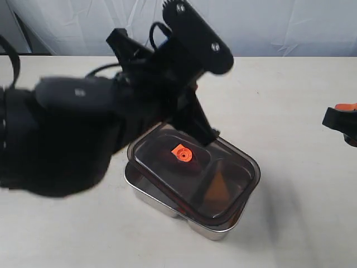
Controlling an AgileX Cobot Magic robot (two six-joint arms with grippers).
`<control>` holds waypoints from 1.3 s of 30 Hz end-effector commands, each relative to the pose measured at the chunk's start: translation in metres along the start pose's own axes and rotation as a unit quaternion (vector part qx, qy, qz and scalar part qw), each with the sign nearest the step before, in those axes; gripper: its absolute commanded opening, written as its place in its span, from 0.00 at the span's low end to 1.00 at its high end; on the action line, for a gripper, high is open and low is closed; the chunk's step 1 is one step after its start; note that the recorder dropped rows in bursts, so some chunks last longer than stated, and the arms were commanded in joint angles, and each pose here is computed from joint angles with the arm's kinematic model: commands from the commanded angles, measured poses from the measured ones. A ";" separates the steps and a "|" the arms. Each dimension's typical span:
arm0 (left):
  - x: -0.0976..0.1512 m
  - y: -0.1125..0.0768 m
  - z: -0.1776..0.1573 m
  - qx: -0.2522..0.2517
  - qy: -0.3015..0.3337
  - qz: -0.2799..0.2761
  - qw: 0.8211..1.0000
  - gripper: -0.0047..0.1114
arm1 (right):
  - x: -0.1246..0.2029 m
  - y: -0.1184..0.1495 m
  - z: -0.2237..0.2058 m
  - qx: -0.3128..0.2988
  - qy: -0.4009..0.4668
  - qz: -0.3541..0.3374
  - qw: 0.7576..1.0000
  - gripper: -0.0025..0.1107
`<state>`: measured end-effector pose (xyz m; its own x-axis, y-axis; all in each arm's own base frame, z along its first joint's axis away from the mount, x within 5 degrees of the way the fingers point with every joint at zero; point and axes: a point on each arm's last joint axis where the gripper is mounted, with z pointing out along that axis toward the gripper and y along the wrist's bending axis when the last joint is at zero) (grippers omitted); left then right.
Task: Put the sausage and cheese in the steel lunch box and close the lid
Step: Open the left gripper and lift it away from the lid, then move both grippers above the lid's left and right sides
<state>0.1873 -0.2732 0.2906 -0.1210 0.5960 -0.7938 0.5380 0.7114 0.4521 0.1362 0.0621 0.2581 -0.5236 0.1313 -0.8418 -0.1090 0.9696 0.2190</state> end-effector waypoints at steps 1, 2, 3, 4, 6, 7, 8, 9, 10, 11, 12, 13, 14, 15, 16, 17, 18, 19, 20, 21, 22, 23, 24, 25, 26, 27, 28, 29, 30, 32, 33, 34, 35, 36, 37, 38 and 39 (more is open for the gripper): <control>-0.017 0.039 0.018 0.037 -0.040 -0.134 0.989 0.04 | 0.000 0.000 0.000 0.000 0.000 -0.005 1.000 0.39; -0.018 0.049 0.022 0.038 -0.045 -0.163 0.985 0.04 | 0.000 0.000 0.000 0.000 0.000 -0.005 1.000 0.39; -0.017 0.059 0.026 0.039 -0.049 -0.190 0.980 0.04 | 0.000 0.000 0.000 0.000 0.000 -0.005 1.000 0.39; -0.018 0.065 0.028 0.046 -0.054 -0.210 0.975 0.04 | 0.000 0.000 0.000 0.000 0.000 -0.005 1.000 0.39; -0.015 0.081 0.034 0.057 -0.061 -0.243 0.966 0.04 | 0.000 0.000 0.000 0.000 0.000 -0.005 1.000 0.39; -0.014 0.088 0.037 0.063 -0.064 -0.257 0.962 0.04 | 0.000 0.000 0.000 0.000 0.000 -0.005 1.000 0.39; -0.012 0.094 0.039 0.073 -0.068 -0.274 0.957 0.04 | 0.000 0.000 0.000 0.000 0.000 -0.005 1.000 0.39; -0.011 0.099 0.040 0.083 -0.072 -0.290 0.951 0.04 | 0.000 0.000 0.000 -0.002 -0.001 -0.005 1.000 0.39; -0.009 0.103 0.041 0.091 -0.074 -0.302 0.946 0.04 | 0.000 0.000 0.000 -0.003 -0.001 -0.005 1.000 0.39; -0.007 0.107 0.044 0.098 -0.074 -0.317 0.940 0.04 | 0.000 0.000 0.000 -0.003 -0.001 -0.005 1.000 0.39; -0.005 0.110 0.046 0.104 -0.073 -0.332 0.935 0.04 | 0.000 0.000 0.000 -0.003 -0.001 -0.005 1.000 0.39; -0.003 0.111 0.049 0.114 -0.071 -0.340 0.931 0.04 | 0.000 0.000 0.000 -0.003 -0.001 -0.005 1.000 0.39; 0.000 0.113 0.053 0.122 -0.068 -0.350 0.926 0.04 | 0.000 0.000 0.000 -0.003 -0.001 -0.005 1.000 0.39; 0.003 0.113 0.057 0.130 -0.065 -0.353 0.924 0.04 | 0.000 0.000 0.000 -0.003 -0.001 -0.005 1.000 0.39; 0.006 0.113 0.061 0.134 -0.061 -0.358 0.922 0.04 | 0.000 0.000 0.000 -0.003 -0.001 -0.005 1.000 0.39; 0.009 0.112 0.065 0.139 -0.055 -0.364 0.919 0.04 | 0.000 0.000 0.000 -0.003 -0.001 -0.005 1.000 0.39; 0.011 0.109 0.069 0.147 -0.050 -0.366 0.917 0.04 | 0.000 0.000 0.000 -0.003 -0.001 -0.005 1.000 0.39; 0.016 0.105 0.077 0.152 -0.038 -0.369 0.916 0.04 | 0.000 0.000 0.000 -0.003 -0.001 -0.005 1.000 0.39; 0.019 0.103 0.080 0.158 -0.033 -0.369 0.916 0.04 | 0.000 0.000 0.000 -0.003 -0.001 -0.005 1.000 0.39; 0.024 0.098 0.087 0.166 -0.022 -0.369 0.914 0.04 | 0.000 0.000 0.000 -0.003 -0.001 -0.006 1.000 0.39; 0.026 0.095 0.090 0.171 -0.019 -0.369 0.914 0.04 | 0.000 0.000 0.000 -0.003 -0.001 -0.006 1.000 0.39; 0.028 0.093 0.093 0.176 -0.015 -0.368 0.913 0.04 | 0.000 0.000 0.000 -0.003 -0.001 -0.007 1.000 0.39; 0.029 0.092 0.094 0.176 -0.012 -0.369 0.913 0.04 | 0.000 0.000 0.000 -0.003 -0.001 -0.007 1.000 0.39; 0.032 0.090 0.098 0.177 -0.006 -0.369 0.912 0.04 | 0.000 0.000 0.000 -0.003 -0.001 -0.007 1.000 0.39; 0.033 0.089 0.099 0.177 -0.004 -0.369 0.912 0.04 | 0.000 0.000 0.000 -0.003 -0.001 -0.007 1.000 0.39; 0.036 0.088 0.102 0.174 0.002 -0.372 0.912 0.04 | 0.000 0.000 0.000 0.000 -0.001 -0.007 1.000 0.39; 0.037 0.088 0.103 0.170 0.008 -0.371 0.913 0.04 | 0.000 -0.001 0.000 0.003 0.000 -0.007 1.000 0.39; 0.039 0.089 0.103 0.167 0.013 -0.376 0.912 0.04 | 0.000 -0.001 0.000 0.006 0.001 -0.007 1.000 0.39; 0.040 0.091 0.103 0.171 0.020 -0.387 0.906 0.04 | 0.000 -0.001 0.000 0.007 0.001 -0.008 1.000 0.39; 0.047 0.094 0.102 0.196 0.045 -0.388 0.900 0.04 | 0.002 -0.002 0.002 0.012 0.011 -0.003 1.000 0.31; 0.052 0.095 0.101 0.210 0.065 -0.387 0.895 0.04 | 0.003 -0.001 0.004 0.015 0.016 -0.002 1.000 0.22; 0.059 0.096 0.100 0.224 0.097 -0.371 0.896 0.04 | 0.004 -0.001 0.007 0.018 0.023 -0.004 1.000 0.06; 0.065 0.098 0.099 0.228 0.120 -0.363 0.895 0.04 | 0.005 -0.001 0.009 0.020 0.027 -0.006 0.999 0.02; 0.071 0.101 0.098 0.227 0.141 -0.354 0.896 0.04 | 0.006 0.000 0.011 0.022 0.031 -0.010 0.999 0.02; 0.077 0.103 0.097 0.226 0.161 -0.347 0.896 0.04 | 0.006 0.001 0.012 0.018 0.032 -0.016 0.999 0.02; 0.082 0.108 0.097 0.217 0.179 -0.352 0.893 0.04 | 0.006 0.003 0.014 0.011 0.029 -0.027 0.999 0.02; 0.087 0.113 0.097 0.207 0.190 -0.360 0.889 0.04 | 0.005 0.006 0.016 0.000 0.021 -0.042 0.999 0.02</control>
<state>0.3154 -0.1933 0.2389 -0.7442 0.1576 -0.6491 0.5060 0.7673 -0.3939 0.1431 0.0673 0.2475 -0.5724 0.0970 -0.8142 -0.0970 0.9780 0.1847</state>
